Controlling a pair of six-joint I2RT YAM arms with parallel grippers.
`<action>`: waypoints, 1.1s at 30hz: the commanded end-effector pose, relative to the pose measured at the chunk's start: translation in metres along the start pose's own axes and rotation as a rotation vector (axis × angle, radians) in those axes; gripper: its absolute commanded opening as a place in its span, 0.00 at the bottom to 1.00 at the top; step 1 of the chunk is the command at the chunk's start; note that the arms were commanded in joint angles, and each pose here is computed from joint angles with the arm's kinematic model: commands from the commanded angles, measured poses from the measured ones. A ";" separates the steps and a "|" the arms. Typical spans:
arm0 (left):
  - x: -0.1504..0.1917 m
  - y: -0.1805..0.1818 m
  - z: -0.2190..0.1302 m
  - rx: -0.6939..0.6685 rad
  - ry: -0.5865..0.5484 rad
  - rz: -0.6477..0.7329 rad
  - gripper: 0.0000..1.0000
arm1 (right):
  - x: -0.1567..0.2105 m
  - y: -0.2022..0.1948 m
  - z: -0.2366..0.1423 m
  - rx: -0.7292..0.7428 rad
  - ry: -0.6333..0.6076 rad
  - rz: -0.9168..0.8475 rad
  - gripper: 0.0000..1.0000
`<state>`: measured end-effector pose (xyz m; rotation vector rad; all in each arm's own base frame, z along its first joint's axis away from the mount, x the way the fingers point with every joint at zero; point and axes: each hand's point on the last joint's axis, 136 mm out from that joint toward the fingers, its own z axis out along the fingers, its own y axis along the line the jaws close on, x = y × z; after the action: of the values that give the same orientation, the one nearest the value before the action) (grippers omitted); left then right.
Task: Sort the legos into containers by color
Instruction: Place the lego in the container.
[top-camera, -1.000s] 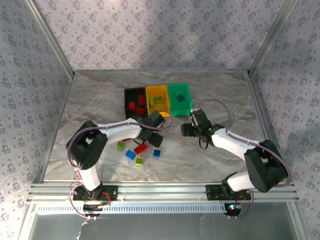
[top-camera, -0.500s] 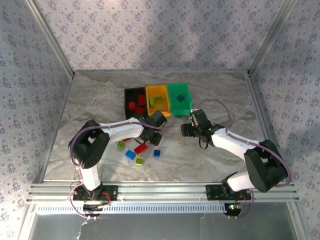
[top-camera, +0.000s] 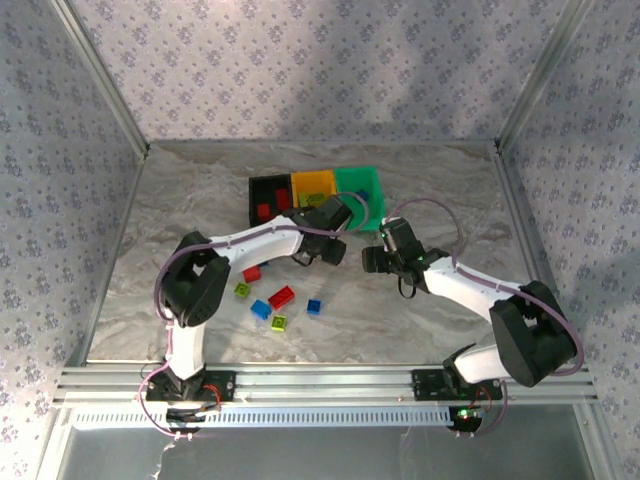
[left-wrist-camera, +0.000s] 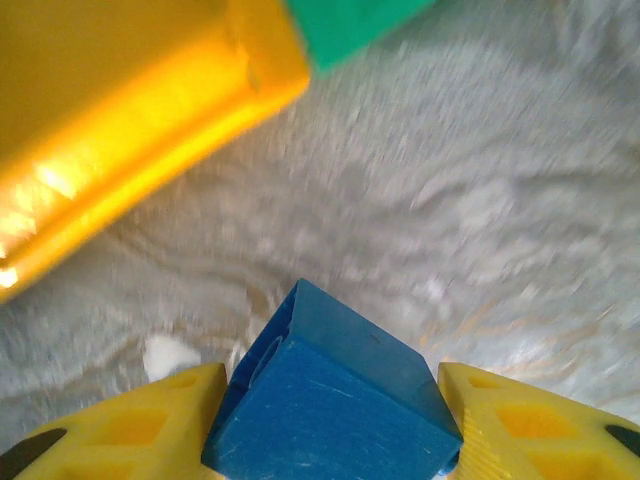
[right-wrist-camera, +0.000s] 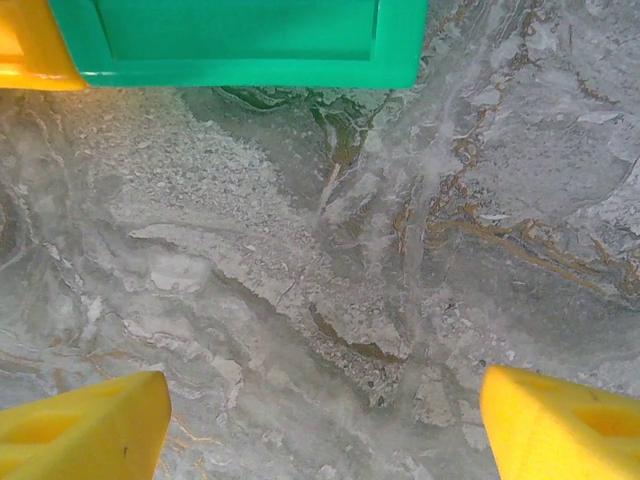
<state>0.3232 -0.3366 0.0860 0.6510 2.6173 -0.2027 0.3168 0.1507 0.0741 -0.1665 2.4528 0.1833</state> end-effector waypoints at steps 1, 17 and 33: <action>-0.031 -0.004 -0.007 -0.019 -0.036 0.055 0.50 | -0.007 -0.007 -0.010 0.034 -0.032 0.017 0.83; -0.162 0.008 0.021 0.005 -0.161 0.037 0.54 | -0.009 -0.031 -0.013 0.083 -0.044 0.065 0.83; -0.174 0.001 -0.020 0.074 -0.230 -0.002 0.81 | -0.008 -0.025 -0.006 0.043 -0.027 0.073 0.83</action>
<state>0.4634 -0.4005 0.1304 0.6344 2.4738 -0.2711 0.3218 0.1252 0.0824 -0.0737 2.4313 0.1475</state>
